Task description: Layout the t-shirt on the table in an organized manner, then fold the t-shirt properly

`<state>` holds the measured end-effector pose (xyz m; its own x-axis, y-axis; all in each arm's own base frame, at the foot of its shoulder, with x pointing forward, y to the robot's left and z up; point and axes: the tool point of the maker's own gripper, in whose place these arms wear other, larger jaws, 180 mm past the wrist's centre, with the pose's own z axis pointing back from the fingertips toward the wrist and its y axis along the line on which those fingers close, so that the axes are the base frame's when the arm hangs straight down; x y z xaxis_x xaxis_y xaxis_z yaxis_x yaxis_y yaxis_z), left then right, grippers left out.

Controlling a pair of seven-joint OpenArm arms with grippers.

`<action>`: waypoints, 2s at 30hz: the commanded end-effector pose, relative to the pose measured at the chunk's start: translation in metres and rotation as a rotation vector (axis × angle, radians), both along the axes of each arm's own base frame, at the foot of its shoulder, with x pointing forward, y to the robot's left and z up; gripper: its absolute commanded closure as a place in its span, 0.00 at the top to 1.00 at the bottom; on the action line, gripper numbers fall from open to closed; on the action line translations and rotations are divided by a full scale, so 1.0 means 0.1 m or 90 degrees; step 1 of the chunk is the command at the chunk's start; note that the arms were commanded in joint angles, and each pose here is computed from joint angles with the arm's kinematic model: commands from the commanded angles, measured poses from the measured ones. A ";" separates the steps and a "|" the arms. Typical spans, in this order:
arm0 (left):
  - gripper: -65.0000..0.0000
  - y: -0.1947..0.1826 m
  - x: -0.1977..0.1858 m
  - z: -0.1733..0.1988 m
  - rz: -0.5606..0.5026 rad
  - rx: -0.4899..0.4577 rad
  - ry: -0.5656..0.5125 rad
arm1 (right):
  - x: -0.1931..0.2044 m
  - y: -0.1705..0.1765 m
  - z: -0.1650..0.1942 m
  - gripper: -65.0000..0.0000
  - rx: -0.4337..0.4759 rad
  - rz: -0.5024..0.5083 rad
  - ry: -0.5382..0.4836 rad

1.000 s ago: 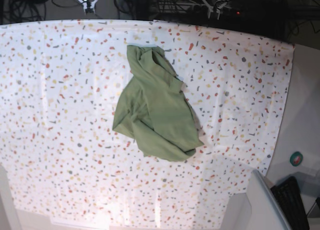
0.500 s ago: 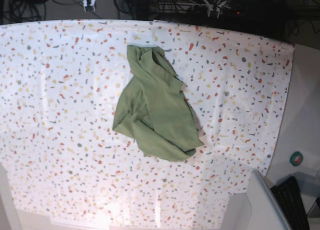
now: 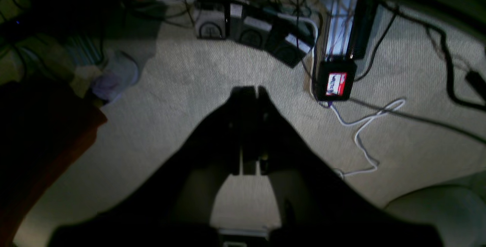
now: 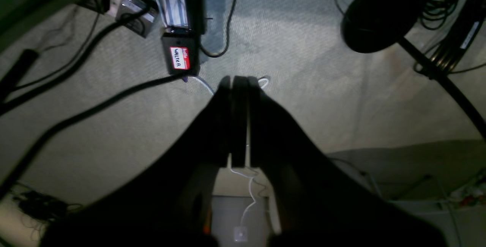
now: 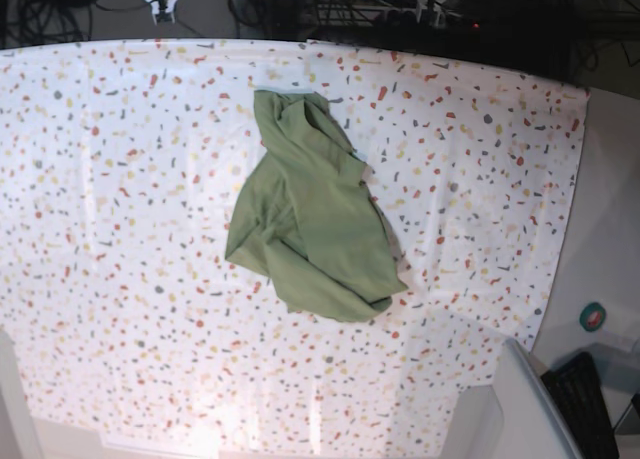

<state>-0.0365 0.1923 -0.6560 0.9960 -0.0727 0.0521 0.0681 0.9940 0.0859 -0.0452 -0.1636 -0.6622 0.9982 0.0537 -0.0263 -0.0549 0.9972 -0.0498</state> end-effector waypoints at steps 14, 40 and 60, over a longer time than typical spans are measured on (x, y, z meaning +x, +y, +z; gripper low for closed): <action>0.00 0.31 0.09 0.17 -0.017 0.030 -0.060 | -0.14 -0.56 0.16 0.00 -0.069 -0.078 -0.035; 0.00 0.18 -0.06 1.39 -0.104 -0.014 -0.231 | 0.16 -0.99 1.67 0.00 -0.167 -0.105 -0.177; 0.00 0.19 1.56 2.30 0.075 -0.153 -0.484 | 2.81 0.23 2.65 0.00 0.005 -0.007 -0.511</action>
